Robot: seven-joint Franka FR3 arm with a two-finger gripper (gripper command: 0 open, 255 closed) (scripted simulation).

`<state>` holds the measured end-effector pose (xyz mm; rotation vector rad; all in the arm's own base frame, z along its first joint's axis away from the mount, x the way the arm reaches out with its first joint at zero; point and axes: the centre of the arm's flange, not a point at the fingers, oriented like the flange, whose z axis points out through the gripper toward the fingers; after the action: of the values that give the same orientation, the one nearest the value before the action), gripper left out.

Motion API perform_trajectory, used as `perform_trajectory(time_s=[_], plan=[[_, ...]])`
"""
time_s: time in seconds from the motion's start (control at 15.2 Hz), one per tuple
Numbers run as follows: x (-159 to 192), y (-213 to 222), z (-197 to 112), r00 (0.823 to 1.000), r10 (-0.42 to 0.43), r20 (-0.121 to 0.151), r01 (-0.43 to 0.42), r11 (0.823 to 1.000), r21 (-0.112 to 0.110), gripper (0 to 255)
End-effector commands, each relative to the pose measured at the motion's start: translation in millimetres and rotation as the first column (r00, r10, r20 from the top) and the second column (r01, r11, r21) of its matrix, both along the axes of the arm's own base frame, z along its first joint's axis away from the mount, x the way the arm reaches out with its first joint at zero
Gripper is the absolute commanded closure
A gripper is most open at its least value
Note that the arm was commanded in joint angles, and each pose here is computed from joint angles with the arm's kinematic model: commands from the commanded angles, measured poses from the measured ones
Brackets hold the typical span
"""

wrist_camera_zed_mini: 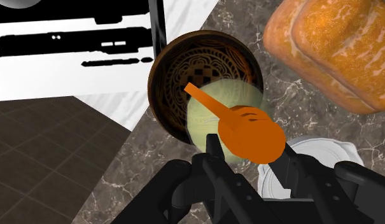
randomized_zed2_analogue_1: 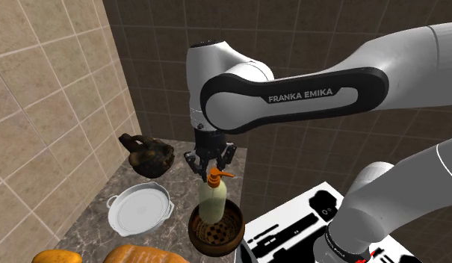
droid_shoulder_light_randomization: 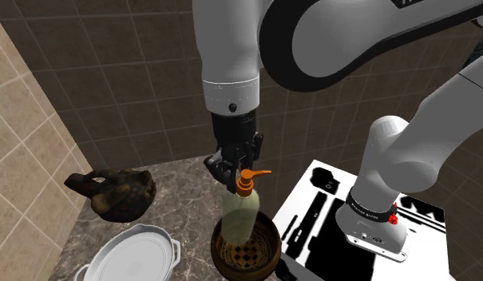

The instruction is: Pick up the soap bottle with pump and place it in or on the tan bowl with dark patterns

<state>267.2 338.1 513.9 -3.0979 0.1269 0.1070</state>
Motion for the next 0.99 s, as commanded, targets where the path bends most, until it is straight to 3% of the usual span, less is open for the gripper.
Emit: perform_trajectory(time_s=[0.0,0.07,0.4,0.66,0.92], plan=[[0,0,0,1.0,0.0,0.0,0.0,1.0,0.0,255],[0,0,0,1.0,0.0,0.0,0.0,1.0,0.0,0],[0,0,0,1.0,0.0,0.0,0.0,1.0,0.0,0],[3,-2,50,1.0,0.0,0.0,0.0,1.0,0.0,0],[3,-2,50,1.0,0.0,0.0,0.0,1.0,0.0,0]])
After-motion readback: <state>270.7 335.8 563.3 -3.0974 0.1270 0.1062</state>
